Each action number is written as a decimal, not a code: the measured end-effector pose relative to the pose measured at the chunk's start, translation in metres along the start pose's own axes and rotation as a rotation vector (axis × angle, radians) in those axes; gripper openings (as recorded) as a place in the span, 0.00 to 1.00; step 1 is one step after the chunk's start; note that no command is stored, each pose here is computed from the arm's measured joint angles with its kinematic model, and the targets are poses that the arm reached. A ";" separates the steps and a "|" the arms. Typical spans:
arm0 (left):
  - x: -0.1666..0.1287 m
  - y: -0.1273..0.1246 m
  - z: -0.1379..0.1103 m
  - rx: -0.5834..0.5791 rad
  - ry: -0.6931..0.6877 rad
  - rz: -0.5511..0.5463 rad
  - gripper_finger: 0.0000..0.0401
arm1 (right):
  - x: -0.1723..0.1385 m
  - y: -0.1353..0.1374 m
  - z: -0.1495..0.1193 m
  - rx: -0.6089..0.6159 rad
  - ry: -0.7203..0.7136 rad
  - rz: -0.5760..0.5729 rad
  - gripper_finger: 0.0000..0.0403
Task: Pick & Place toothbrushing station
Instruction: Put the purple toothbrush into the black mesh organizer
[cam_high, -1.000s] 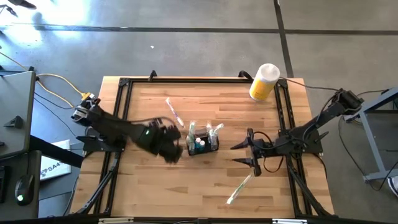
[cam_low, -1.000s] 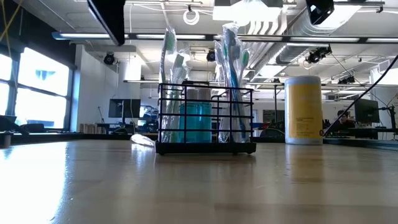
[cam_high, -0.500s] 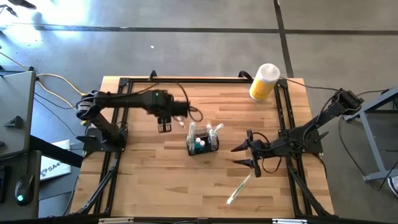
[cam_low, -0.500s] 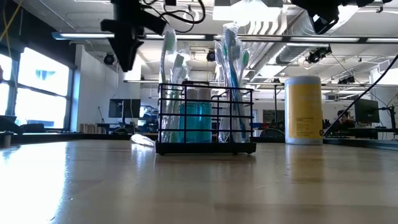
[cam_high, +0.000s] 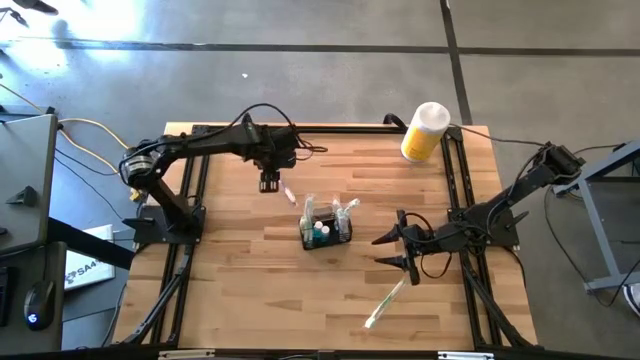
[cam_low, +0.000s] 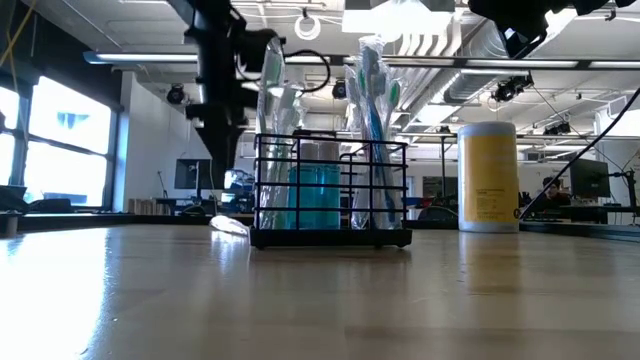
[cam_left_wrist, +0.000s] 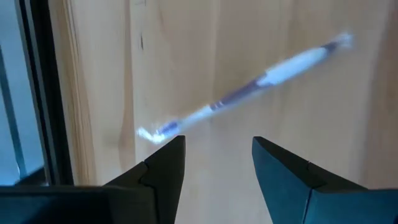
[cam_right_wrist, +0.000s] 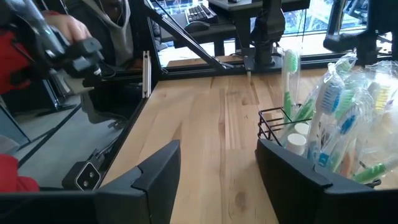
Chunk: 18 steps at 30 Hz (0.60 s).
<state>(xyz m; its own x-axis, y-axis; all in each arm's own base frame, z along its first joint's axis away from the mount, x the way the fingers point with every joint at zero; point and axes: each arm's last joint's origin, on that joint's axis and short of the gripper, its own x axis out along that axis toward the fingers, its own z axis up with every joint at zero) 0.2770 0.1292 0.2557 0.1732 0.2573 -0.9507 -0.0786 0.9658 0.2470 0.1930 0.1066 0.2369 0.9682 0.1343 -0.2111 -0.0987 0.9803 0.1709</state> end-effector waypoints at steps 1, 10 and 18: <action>0.007 0.001 -0.002 0.006 -0.013 0.007 0.45 | 0.000 0.000 0.000 0.000 0.000 0.000 0.50; 0.053 0.004 -0.016 0.100 -0.143 -0.003 0.45 | 0.000 0.000 0.000 -0.002 0.001 0.000 0.50; 0.062 0.001 -0.019 0.085 -0.181 -0.030 0.45 | 0.000 0.000 0.000 -0.009 -0.001 -0.007 0.50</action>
<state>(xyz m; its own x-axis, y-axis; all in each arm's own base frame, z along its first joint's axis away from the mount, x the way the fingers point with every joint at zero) 0.2691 0.1452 0.1936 0.3487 0.2220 -0.9106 0.0112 0.9705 0.2409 0.1932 0.1064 0.2367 0.9692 0.1271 -0.2110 -0.0938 0.9825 0.1612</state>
